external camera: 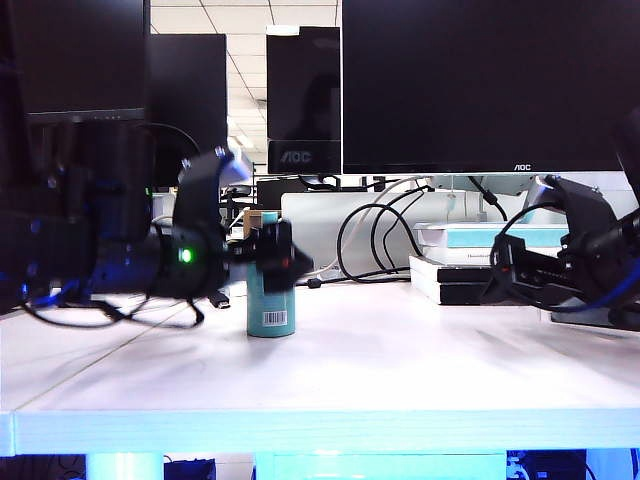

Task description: Pick up the sprayer with the left hand and remove the lid with the right hand then place it on the table.

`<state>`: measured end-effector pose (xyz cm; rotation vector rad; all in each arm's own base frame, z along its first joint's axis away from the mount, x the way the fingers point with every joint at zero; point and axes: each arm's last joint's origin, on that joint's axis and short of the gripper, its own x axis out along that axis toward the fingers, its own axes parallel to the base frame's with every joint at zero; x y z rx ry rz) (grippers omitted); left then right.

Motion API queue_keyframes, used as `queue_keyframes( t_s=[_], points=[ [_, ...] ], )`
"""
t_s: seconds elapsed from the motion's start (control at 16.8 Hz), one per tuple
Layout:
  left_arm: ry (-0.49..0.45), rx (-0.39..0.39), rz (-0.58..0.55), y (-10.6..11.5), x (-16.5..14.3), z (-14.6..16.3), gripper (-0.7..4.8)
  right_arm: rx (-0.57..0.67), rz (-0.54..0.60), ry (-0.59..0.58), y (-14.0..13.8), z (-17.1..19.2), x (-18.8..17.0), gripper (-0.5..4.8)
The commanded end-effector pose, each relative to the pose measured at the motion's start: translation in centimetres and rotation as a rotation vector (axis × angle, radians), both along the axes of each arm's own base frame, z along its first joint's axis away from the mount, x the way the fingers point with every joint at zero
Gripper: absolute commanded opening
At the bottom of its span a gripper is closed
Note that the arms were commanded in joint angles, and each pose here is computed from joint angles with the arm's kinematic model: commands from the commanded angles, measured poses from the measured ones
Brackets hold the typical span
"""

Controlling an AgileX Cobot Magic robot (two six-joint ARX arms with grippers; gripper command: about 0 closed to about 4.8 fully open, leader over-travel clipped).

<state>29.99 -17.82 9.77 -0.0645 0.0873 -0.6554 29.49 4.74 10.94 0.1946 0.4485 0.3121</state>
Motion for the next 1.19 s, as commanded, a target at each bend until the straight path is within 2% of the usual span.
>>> queue_keyframes(
  t_s=[0.06,0.24,0.42,0.54,0.65,0.71,0.77,0.83,0.89,0.95,1.01,1.07,1.19],
  points=[
    [-0.097,-0.003,0.025,0.1,0.0,3.0,4.79,0.055,0.035,-0.066,0.1,1.2,0.1,4.79],
    [-0.119,0.073,0.075,0.8,-0.4,6.3,4.79,0.063,0.026,-0.157,-0.1,4.0,-0.1,4.79],
    [-0.137,0.080,0.154,2.9,-2.1,12.6,4.79,0.063,-0.030,-0.307,-0.7,9.5,-1.9,4.79],
    [-0.213,0.130,0.297,5.1,-5.0,17.7,4.79,0.059,-0.095,-0.388,-1.3,13.5,-4.6,4.79],
    [-0.285,0.178,0.403,7.3,-8.7,21.6,4.79,0.069,-0.107,-0.471,-1.6,16.6,-7.4,4.72],
    [-0.305,0.166,0.460,8.5,-10.5,23.0,4.08,0.076,-0.107,-0.509,-1.8,17.8,-8.9,2.52],
    [-0.316,0.151,0.507,9.4,-11.9,23.9,3.32,0.078,-0.107,-0.534,-2.0,18.6,-10.0,1.11],
    [-0.335,0.124,0.590,10.9,-14.4,25.2,2.50,0.067,-0.103,-0.576,-2.2,19.7,-11.9,0.39],
    [-0.346,0.118,0.655,12.2,-16.6,26.0,2.31,0.055,-0.104,-0.590,-2.4,20.2,-13.6,0.38],
    [-0.341,0.131,0.689,13.3,-18.5,26.1,2.00,0.028,-0.114,-0.589,-2.6,20.4,-14.8,0.15],
    [-0.307,0.159,0.730,14.4,-20.4,25.8,1.55,-0.005,-0.167,-0.562,-2.9,20.1,-16.2,-0.05],
    [-0.255,0.211,0.757,15.3,-21.8,25.0,1.50,-0.018,-0.199,-0.540,-3.1,19.7,-16.9,-0.05],
    [-0.213,0.251,0.799,16.3,-23.4,23.0,1.48,-0.005,-0.205,-0.577,-3.2,18.2,-17.9,-0.05]
  ],
)
